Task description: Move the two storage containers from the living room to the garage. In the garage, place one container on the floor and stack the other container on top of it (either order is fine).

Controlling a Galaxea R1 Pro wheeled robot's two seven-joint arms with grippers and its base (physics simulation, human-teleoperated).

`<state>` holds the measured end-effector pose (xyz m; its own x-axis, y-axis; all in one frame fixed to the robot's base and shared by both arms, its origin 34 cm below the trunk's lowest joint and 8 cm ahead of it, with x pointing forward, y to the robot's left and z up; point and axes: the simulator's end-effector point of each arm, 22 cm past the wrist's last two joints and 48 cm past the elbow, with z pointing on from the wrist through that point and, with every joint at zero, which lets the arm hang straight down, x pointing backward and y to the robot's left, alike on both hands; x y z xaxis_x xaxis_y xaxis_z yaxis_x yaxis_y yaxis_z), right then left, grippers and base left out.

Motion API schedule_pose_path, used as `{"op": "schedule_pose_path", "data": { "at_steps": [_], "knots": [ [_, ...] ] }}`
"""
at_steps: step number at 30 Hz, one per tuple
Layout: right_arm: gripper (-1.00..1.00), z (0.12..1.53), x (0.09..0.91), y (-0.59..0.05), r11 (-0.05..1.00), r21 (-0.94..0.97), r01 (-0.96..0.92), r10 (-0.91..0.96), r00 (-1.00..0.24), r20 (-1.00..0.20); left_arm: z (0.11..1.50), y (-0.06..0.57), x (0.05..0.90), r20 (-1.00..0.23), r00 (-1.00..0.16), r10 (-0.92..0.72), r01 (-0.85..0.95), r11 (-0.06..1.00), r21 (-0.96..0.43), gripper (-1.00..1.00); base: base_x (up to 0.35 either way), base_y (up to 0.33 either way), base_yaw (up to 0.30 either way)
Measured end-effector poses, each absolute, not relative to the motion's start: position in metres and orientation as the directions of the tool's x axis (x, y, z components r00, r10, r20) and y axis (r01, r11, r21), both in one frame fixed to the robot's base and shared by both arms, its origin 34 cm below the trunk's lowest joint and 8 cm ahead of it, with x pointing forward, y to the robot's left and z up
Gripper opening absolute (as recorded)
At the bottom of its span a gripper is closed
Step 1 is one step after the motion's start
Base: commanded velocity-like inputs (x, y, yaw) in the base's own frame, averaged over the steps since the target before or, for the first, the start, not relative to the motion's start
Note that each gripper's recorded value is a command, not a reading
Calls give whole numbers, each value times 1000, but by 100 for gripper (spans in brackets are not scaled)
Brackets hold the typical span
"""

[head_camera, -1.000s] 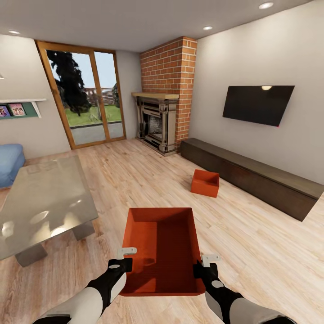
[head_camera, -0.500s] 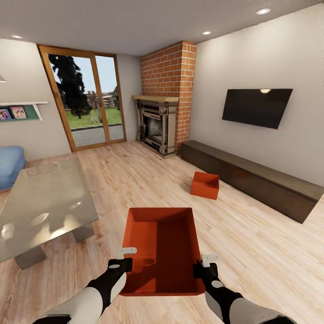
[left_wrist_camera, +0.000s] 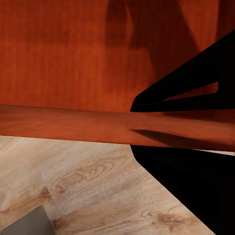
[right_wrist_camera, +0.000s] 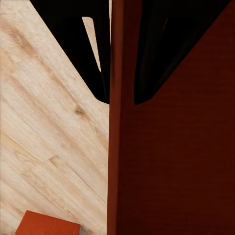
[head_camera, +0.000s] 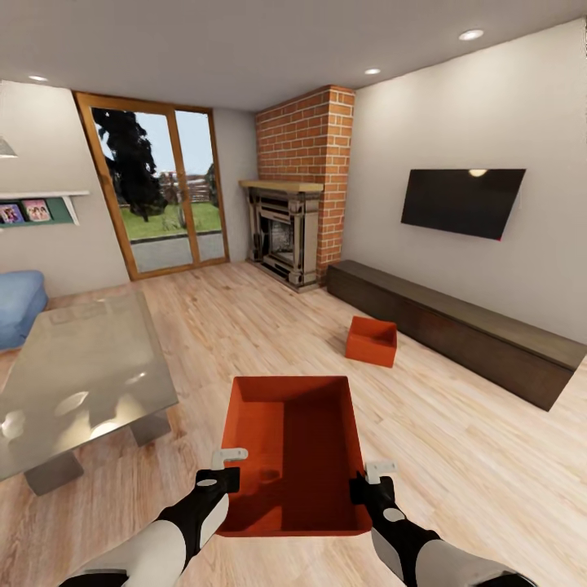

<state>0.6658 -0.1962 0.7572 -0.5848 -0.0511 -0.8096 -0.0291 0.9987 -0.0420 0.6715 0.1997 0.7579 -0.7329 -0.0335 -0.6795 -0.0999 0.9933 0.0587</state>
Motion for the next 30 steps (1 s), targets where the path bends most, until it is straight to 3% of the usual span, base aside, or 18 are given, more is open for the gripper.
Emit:
{"op": "schedule_pose_path", "data": {
  "at_steps": [30],
  "knots": [
    [-100, 783, 675, -196, 999, -43, -27, -51, -546, -836, 784, 200, 680, -714, -700, -34, -103, 993, 54, -100, 0, 0, 0]
  ]
}}
